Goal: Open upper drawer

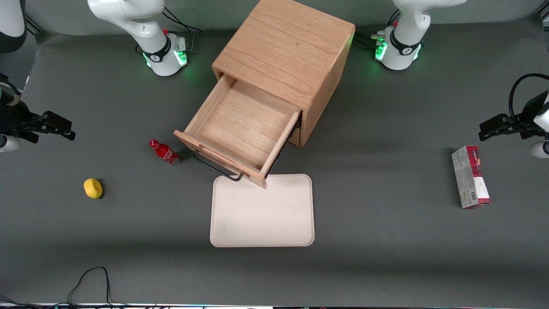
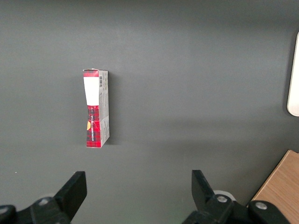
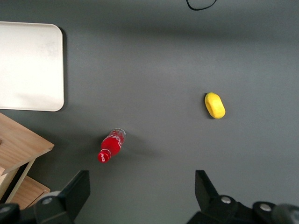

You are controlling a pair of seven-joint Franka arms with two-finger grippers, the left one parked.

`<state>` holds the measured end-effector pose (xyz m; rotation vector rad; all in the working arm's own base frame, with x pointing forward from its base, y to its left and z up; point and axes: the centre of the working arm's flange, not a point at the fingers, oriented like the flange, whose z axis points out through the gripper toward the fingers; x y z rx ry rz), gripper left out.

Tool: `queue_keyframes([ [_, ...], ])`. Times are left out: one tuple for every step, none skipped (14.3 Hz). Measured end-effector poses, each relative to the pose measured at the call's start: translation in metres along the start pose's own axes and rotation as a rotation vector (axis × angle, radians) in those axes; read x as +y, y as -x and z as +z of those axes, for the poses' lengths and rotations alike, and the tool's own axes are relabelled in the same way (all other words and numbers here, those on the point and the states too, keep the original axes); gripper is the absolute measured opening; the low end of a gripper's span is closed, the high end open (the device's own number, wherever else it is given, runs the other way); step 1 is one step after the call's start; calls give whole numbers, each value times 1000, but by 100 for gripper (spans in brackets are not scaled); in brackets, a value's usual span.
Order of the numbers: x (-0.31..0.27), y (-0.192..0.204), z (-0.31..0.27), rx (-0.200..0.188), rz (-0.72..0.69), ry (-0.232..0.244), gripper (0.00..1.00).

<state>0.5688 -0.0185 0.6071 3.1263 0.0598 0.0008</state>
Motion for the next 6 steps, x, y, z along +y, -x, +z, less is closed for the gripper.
queue_keyframes([
  [0, 0, 0, 0, 0, 0, 100],
  [0, 0, 0, 0, 1, -1, 100],
  [0, 0, 0, 0, 2, -7, 100],
  [-1, 0, 0, 0, 3, -15, 100],
  [-1, 0, 0, 1, 4, -19, 100],
  [-1, 0, 0, 1, 4, -20, 100],
])
